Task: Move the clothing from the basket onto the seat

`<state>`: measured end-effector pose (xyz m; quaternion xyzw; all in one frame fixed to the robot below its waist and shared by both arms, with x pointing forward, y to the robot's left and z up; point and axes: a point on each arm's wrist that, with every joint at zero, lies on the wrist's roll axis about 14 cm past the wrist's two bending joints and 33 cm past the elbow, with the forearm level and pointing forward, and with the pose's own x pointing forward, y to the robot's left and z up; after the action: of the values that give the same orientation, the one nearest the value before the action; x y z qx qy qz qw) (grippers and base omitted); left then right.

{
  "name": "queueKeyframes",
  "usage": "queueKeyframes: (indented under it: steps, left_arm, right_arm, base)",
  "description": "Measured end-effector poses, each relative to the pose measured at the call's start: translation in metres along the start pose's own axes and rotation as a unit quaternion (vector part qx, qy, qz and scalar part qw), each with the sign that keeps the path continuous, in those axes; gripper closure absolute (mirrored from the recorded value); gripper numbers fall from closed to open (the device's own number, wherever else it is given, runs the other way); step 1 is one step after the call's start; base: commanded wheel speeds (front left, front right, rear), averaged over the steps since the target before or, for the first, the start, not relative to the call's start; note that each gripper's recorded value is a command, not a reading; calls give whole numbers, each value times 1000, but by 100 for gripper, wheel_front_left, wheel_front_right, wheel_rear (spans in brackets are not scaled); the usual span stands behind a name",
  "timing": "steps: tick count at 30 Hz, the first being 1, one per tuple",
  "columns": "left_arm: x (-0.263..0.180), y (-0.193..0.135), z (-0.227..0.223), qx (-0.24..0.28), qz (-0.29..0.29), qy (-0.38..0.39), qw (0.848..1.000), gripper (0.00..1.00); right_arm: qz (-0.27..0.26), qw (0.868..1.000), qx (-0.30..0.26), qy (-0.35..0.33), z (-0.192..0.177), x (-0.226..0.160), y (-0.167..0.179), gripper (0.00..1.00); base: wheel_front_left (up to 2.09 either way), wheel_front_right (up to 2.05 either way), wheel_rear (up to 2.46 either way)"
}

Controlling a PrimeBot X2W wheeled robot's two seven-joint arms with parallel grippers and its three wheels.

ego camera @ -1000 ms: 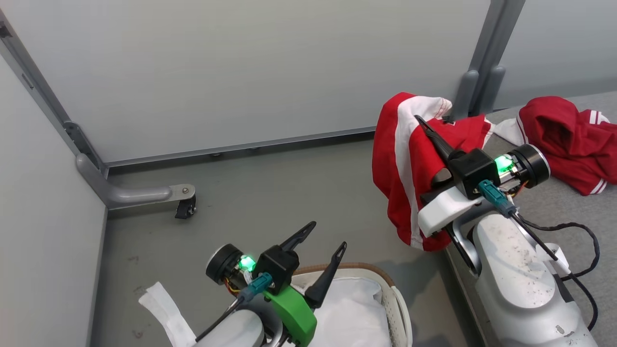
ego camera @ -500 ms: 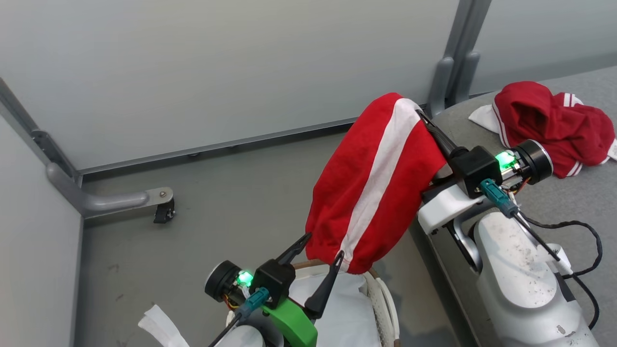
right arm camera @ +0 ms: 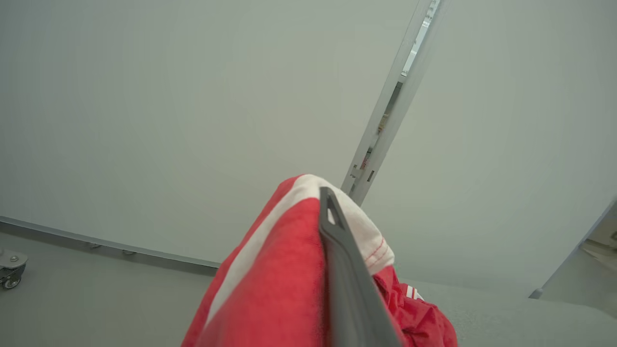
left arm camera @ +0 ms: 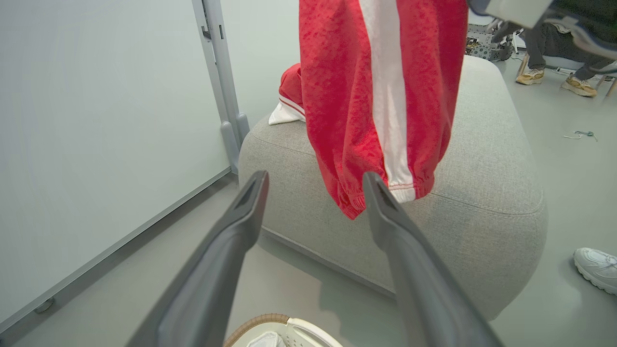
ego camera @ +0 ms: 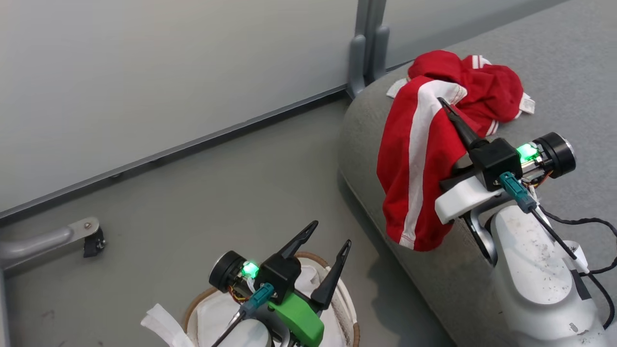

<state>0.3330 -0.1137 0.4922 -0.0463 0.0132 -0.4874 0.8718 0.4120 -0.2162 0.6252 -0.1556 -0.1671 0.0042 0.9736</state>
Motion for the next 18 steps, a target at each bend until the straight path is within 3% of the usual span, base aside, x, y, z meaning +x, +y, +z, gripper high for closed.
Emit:
queueKeyframes:
  steps: [11, 18]
  left_arm:
    - [28, -27, -18, -24, -68, 14, 997, 0]
    - [37, -27, -27, -35, -84, 18, 996, 0]
  right_arm:
    - [-70, 996, -26, 39, -20, -26, -53, 100]
    - [-97, 991, -94, 2, 7, 3, -101, 100]
  base:
    - [0, 0, 0]
    - [0, 0, 0]
